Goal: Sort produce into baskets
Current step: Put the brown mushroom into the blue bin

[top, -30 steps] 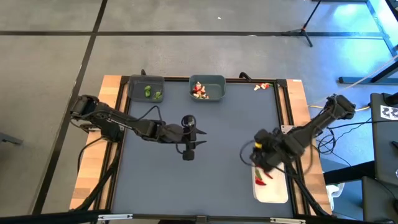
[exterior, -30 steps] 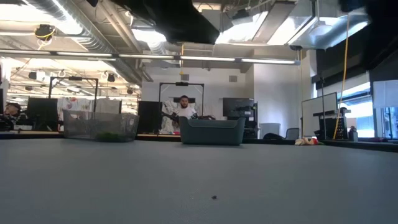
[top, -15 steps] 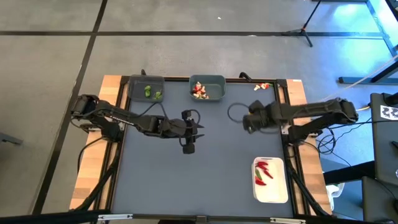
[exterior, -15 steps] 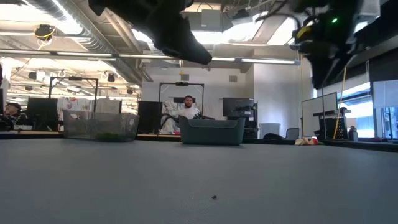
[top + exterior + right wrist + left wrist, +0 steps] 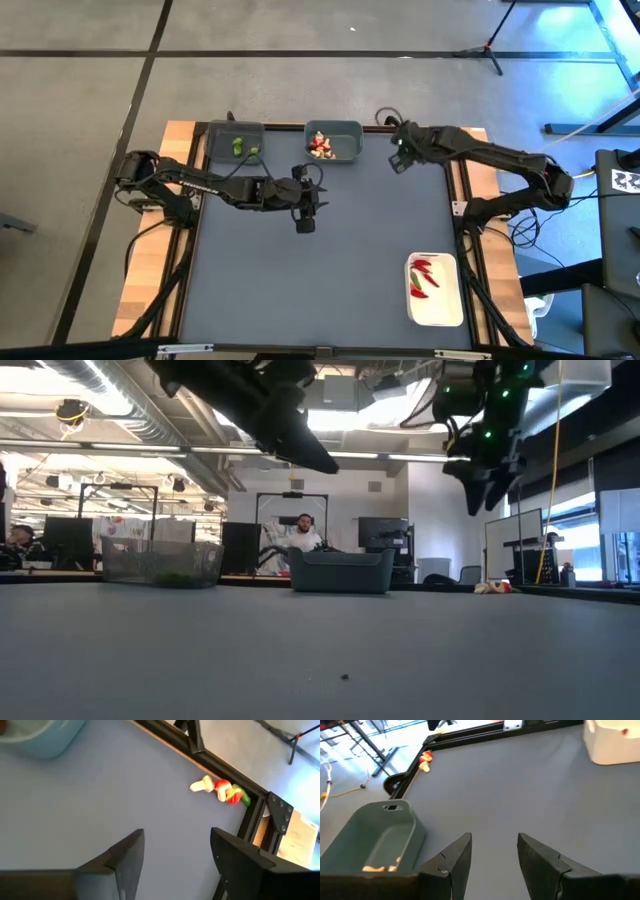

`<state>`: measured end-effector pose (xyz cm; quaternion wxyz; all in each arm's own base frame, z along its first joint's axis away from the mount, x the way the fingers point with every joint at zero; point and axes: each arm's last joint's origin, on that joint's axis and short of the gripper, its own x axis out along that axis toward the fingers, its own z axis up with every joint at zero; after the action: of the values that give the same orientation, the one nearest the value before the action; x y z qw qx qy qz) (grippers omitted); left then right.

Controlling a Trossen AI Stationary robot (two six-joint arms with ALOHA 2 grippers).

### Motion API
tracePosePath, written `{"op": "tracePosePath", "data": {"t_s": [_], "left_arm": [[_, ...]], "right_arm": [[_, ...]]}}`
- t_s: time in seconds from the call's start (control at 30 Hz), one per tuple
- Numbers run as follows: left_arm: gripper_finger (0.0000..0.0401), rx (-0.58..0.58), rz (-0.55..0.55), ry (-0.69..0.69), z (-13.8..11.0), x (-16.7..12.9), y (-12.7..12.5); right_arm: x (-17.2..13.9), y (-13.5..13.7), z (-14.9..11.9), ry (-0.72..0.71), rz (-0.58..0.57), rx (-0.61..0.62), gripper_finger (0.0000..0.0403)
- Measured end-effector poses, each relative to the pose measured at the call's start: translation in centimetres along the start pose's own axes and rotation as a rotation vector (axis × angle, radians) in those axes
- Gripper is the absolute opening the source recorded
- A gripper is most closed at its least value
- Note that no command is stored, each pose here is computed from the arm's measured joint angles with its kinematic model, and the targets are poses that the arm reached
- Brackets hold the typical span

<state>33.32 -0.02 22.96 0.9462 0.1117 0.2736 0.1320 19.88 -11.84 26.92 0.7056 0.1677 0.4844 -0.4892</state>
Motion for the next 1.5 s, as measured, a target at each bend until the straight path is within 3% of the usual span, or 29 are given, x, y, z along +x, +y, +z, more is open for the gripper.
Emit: {"op": "tracePosePath", "data": {"t_s": [0.47,0.83,1.5], "left_arm": [[0.0155,-0.036,0.062,0.021,-0.4,0.7,2.3],[0.0155,-0.039,0.079,0.027,-0.5,0.9,3.0],[0.0155,-0.035,0.103,0.028,-0.6,1.1,3.9]], "right_arm": [[8.6,-6.1,4.0,0.106,-0.031,0.069,0.0204],[14.8,-11.3,3.8,0.247,-0.027,0.168,0.0204],[18.0,-11.9,5.9,0.318,0.048,0.172,0.0204]]}}
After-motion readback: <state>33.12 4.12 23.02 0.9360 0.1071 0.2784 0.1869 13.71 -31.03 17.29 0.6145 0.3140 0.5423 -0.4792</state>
